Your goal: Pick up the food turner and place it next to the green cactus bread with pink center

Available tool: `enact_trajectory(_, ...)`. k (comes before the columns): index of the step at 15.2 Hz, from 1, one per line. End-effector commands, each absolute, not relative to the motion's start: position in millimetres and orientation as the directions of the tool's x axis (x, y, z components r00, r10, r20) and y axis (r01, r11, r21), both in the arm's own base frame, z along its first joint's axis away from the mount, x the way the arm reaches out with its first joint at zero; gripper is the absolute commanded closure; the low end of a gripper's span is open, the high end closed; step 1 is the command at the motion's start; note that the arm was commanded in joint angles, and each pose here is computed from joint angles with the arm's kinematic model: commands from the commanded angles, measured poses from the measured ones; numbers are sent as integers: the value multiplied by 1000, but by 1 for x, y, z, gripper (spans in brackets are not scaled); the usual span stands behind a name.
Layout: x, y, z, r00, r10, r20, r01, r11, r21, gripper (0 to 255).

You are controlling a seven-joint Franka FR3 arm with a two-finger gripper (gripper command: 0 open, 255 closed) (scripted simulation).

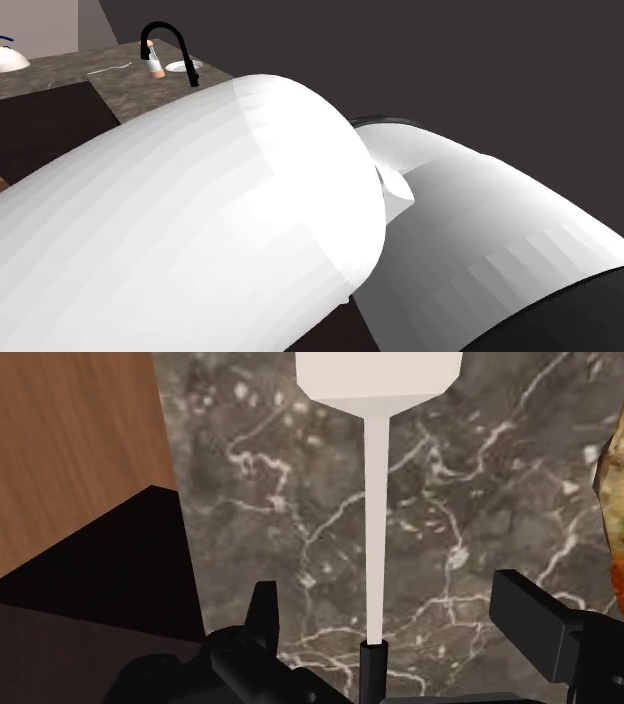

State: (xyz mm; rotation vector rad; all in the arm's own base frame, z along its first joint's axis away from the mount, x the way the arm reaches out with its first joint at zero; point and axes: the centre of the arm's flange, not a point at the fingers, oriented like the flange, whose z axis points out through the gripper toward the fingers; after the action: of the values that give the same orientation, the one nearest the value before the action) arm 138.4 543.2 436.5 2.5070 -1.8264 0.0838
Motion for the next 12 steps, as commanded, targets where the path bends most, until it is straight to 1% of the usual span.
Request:
enact_trajectory(1, 138, 543, 436, 306, -950, 66, -952, -307, 0, 0)
enact_trajectory(5, 137, 546, 486, 306, -950, 66, -952, -307, 0, 0)
enact_trajectory(12, 137, 546, 486, 306, -950, 66, -952, -307, 0, 0)
